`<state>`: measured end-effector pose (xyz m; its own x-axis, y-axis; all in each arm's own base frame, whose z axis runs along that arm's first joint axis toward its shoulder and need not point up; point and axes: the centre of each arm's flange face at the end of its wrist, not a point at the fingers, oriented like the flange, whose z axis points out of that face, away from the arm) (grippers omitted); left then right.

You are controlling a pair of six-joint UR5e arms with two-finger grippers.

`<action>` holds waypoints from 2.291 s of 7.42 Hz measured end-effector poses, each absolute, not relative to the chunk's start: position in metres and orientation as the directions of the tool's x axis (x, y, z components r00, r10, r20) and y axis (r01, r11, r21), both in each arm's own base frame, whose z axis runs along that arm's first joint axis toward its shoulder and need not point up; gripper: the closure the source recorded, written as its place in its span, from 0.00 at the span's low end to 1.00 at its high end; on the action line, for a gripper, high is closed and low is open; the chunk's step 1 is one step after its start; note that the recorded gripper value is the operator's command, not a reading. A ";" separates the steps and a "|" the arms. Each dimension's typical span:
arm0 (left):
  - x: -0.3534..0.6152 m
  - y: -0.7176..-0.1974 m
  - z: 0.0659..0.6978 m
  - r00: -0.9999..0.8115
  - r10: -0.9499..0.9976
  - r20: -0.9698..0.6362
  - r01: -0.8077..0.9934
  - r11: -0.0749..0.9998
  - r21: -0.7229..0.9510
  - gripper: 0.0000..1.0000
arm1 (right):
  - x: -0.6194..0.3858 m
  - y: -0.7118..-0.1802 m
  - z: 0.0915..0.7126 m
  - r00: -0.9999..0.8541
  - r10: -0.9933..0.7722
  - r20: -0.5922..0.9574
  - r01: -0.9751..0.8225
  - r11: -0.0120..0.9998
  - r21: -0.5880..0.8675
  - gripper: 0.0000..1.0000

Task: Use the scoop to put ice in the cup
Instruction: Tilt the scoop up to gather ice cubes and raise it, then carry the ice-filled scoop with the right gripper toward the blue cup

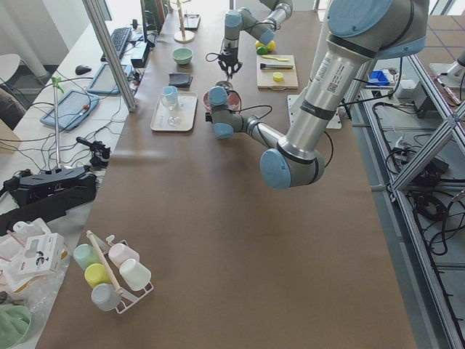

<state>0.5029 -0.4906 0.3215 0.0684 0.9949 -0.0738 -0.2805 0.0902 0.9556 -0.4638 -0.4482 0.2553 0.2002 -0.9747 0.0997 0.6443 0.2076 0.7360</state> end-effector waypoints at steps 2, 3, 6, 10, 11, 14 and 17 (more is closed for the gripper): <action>0.503 -0.491 0.321 0.068 0.995 -0.073 -0.280 0.090 0.956 0.01 | -0.455 -0.452 0.263 0.199 -0.973 0.116 0.626 0.217 0.749 1.00; 0.503 -0.491 0.321 0.068 0.995 -0.073 -0.280 0.089 0.956 0.01 | -0.450 -0.455 0.268 0.198 -0.972 0.127 0.609 0.224 0.761 1.00; 0.502 -0.491 0.321 0.069 0.995 -0.073 -0.279 0.090 0.956 0.01 | -0.432 -0.466 0.271 0.198 -0.964 0.178 0.573 0.261 0.777 1.00; 0.501 -0.492 0.321 0.069 0.995 -0.073 -0.279 0.090 0.956 0.01 | -0.405 -0.484 0.268 0.225 -0.947 0.229 0.517 0.315 0.796 1.00; 0.501 -0.492 0.321 0.070 0.995 -0.073 -0.279 0.090 0.956 0.01 | -0.393 -0.493 0.271 0.241 -0.939 0.246 0.511 0.338 0.790 1.00; 0.501 -0.492 0.321 0.070 0.995 -0.073 -0.279 0.090 0.956 0.01 | -0.336 -0.527 0.306 0.373 -0.856 0.358 0.495 0.509 0.704 1.00; 0.501 -0.492 0.321 0.070 0.995 -0.073 -0.279 0.090 0.956 0.01 | -0.305 -0.541 0.334 0.504 -0.717 0.482 0.416 0.691 0.592 1.00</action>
